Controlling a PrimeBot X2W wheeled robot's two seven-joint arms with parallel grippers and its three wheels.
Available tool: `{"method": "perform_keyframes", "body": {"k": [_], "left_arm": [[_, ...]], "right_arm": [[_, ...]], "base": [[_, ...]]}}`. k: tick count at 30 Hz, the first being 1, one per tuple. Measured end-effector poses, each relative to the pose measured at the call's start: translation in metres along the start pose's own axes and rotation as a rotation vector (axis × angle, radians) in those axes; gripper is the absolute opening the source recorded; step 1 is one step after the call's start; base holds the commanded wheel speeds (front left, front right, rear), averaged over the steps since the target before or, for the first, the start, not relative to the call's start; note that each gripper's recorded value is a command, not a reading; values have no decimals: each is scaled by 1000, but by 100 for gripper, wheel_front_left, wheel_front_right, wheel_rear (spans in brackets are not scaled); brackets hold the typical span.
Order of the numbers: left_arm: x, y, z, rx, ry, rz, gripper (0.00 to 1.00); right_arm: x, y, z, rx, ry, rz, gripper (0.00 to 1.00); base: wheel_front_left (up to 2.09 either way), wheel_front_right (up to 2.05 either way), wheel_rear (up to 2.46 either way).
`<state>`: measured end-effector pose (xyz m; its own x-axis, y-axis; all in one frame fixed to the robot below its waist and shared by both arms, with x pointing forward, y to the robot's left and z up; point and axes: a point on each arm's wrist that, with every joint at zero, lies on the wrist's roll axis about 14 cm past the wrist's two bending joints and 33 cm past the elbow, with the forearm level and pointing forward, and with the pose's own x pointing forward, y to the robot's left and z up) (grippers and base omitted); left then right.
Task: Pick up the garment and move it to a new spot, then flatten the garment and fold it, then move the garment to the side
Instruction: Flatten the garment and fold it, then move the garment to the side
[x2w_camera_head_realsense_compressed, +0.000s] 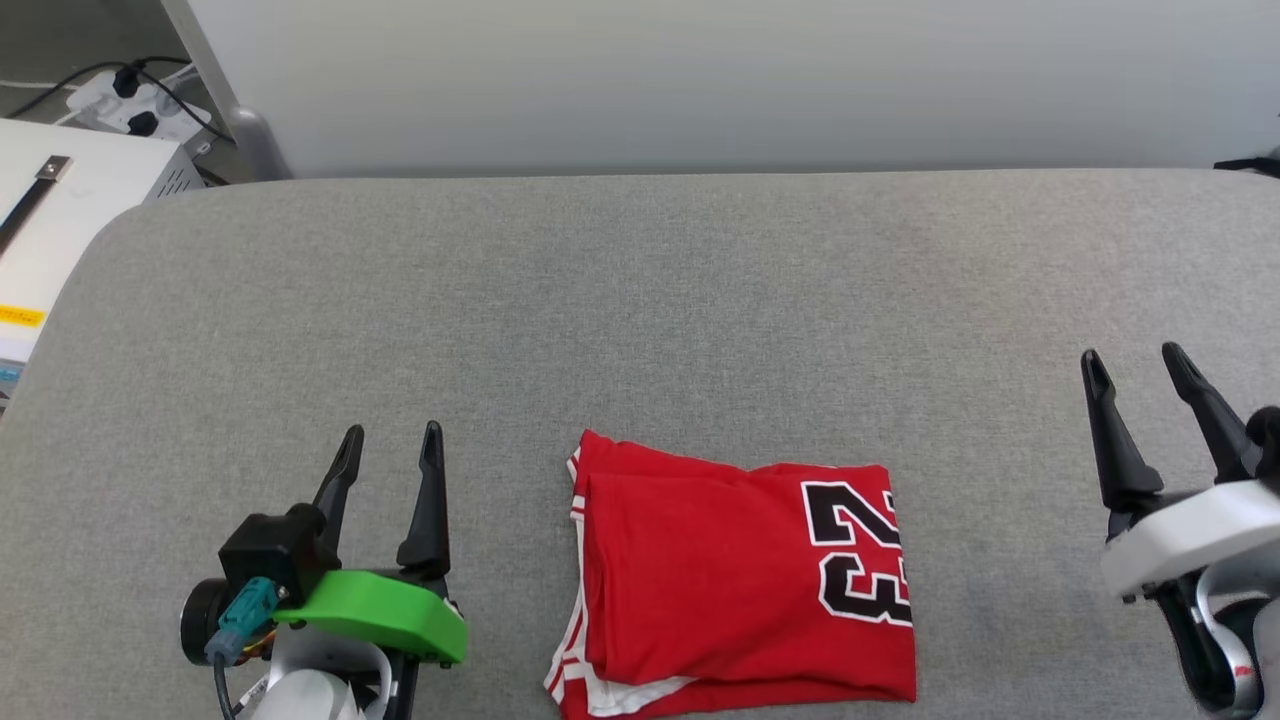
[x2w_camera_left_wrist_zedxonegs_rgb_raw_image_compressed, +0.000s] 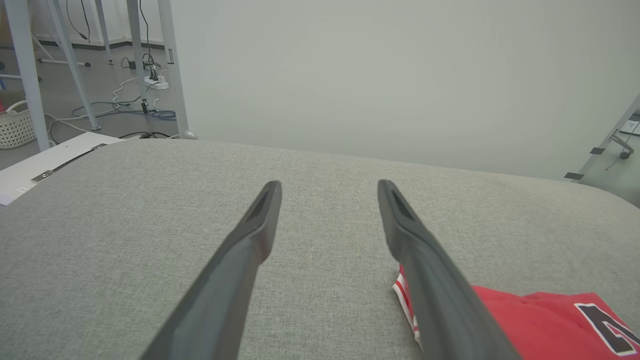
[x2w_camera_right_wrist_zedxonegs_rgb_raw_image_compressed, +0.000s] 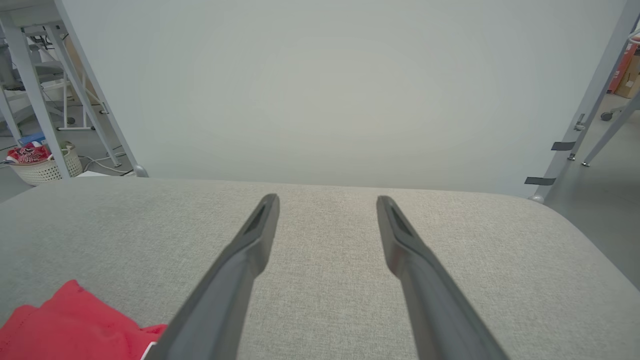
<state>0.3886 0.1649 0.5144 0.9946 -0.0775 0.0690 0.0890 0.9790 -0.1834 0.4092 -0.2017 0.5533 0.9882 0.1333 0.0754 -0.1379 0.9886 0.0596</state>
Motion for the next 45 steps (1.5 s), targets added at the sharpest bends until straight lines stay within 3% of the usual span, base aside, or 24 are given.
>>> {"method": "perform_keyframes", "body": {"k": [12,28,36,41,45], "left_arm": [[-27,-6,3,27,-7,-12,100],[-35,-8,-2,38,9,-23,100],[-23,-3,2,45,-4,-14,100],[-11,0,9,44,-30,-1,100],[-4,3,9,38,-38,10,100]], "right_arm": [[-56,6,-5,-10,18,-52,100],[-68,10,3,1,16,-60,100],[-67,-21,-39,-13,251,-96,100],[-65,-21,-82,84,479,-68,100],[-66,0,-120,175,689,12,100]], "base": [[0,0,0],[0,0,0],[0,0,0],[0,0,0],[0,0,0]]}}
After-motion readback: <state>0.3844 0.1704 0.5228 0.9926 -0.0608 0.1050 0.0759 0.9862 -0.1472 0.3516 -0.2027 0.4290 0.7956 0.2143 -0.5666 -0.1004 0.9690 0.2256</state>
